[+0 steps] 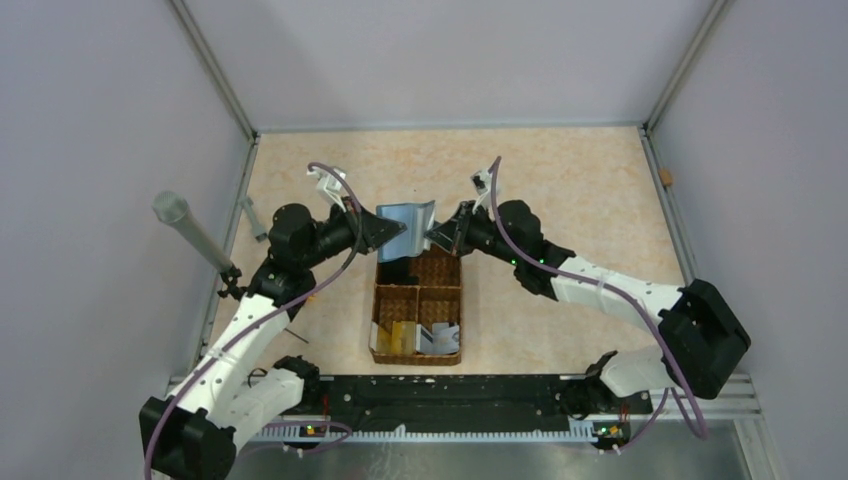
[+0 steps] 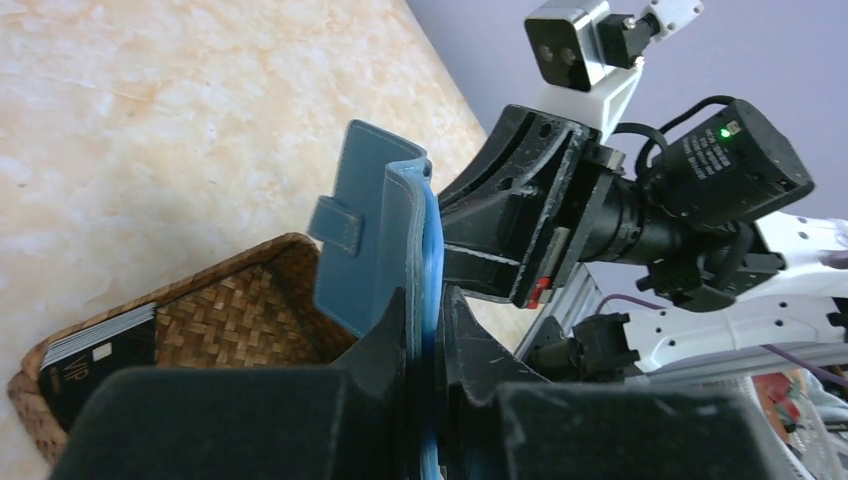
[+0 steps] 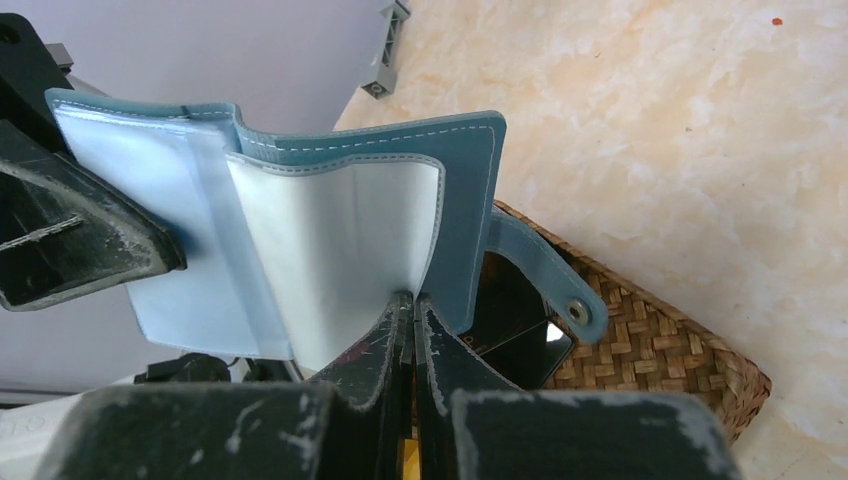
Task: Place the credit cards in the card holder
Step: Turn over the card slot in the card holder, then pick up the credit card from the storage box.
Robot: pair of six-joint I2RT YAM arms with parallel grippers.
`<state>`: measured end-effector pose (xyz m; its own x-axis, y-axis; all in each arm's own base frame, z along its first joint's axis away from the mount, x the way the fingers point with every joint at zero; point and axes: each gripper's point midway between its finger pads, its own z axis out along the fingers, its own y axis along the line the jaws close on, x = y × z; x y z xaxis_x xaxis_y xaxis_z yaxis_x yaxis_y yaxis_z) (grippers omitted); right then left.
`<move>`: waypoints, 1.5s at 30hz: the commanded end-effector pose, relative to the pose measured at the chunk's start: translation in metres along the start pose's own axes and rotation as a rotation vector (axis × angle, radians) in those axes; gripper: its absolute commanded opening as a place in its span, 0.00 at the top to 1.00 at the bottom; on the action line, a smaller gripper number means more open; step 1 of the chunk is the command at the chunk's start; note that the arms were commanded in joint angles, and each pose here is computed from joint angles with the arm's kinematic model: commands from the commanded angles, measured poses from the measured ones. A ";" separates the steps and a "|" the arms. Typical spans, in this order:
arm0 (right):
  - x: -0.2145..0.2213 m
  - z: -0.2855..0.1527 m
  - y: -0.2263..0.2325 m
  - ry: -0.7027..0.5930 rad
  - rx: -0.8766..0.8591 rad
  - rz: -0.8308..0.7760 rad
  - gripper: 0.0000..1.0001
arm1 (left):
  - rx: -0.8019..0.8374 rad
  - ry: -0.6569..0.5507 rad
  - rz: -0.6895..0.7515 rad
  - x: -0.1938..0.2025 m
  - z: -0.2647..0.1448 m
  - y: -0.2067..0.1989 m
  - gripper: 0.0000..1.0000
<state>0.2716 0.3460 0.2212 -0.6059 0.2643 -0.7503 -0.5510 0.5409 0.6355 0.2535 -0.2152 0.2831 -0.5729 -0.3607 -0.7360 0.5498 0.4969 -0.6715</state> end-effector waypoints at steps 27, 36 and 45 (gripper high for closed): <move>-0.027 -0.016 0.094 -0.040 -0.466 -0.182 1.00 | 0.120 -0.017 0.055 -0.022 -0.007 -0.020 1.00; -0.033 -0.055 -0.009 -0.025 0.205 -0.145 0.40 | -0.378 -0.091 0.146 -0.055 -0.036 0.046 1.00; 0.040 -0.094 -0.040 0.185 0.500 -0.059 0.28 | -0.587 -0.208 0.241 -0.071 -0.071 0.071 1.00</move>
<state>0.2360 0.2739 0.2139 -0.6098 0.1597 -0.7763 -0.3923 0.7903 0.4707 0.2877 -0.1235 0.2862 -0.3994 -0.3296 -0.8555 0.2647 0.8519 -0.4518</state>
